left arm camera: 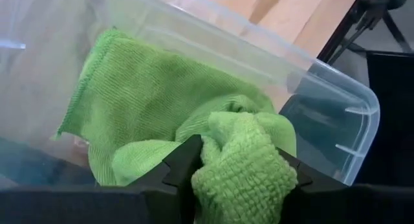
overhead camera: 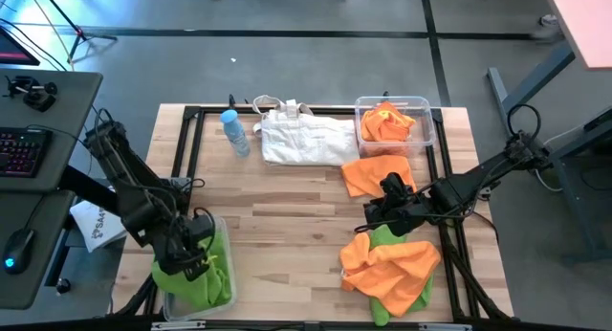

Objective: Sort microfiber towel by color & place in baskets
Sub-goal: Put the green microfiber cloth into the bottom transparent bin

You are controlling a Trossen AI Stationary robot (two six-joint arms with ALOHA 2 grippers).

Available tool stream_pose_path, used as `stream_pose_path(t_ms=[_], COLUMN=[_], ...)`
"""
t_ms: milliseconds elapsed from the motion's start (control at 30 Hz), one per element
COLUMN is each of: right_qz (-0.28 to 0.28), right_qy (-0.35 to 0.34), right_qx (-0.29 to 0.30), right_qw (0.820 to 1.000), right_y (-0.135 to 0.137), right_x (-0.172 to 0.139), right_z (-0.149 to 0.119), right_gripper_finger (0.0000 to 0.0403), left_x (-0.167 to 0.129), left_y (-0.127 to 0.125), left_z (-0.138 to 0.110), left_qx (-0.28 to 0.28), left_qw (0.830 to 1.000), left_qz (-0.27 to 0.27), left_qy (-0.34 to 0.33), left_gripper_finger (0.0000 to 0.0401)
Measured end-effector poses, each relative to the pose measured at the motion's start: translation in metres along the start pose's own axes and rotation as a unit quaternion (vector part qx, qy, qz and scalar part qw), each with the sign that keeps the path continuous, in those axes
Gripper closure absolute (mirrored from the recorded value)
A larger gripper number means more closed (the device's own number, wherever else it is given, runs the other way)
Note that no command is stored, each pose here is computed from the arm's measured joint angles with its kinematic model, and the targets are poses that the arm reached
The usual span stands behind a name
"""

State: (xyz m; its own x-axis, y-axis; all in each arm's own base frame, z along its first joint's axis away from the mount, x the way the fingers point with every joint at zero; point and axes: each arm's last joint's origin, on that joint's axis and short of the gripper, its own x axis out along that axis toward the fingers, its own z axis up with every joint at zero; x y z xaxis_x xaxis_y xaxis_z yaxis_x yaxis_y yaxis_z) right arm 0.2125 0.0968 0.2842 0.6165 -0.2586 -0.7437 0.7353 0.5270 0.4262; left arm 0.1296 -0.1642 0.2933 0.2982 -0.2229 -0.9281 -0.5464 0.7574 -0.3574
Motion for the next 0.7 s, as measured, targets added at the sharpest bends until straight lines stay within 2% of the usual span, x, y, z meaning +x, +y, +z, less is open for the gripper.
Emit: stream_pose_path(t_ms=[300, 700], right_qz=[0.000, 0.000], right_qy=[0.001, 0.002], right_qx=[0.001, 0.000], right_qw=[1.000, 1.000], right_y=[0.0000, 0.0000], right_x=[0.0000, 0.0000], right_z=[-0.0001, -0.0001], right_gripper_finger=[0.0275, 0.0275], left_x=[-0.0011, 0.0017], left_y=[0.0012, 0.0031], left_z=[-0.0005, -0.0003], left_qx=[0.040, 0.027], left_qw=[0.999, 1.000], left_qz=[0.001, 0.002], left_qy=[0.010, 0.000], left_gripper_finger=[0.0284, 0.0284])
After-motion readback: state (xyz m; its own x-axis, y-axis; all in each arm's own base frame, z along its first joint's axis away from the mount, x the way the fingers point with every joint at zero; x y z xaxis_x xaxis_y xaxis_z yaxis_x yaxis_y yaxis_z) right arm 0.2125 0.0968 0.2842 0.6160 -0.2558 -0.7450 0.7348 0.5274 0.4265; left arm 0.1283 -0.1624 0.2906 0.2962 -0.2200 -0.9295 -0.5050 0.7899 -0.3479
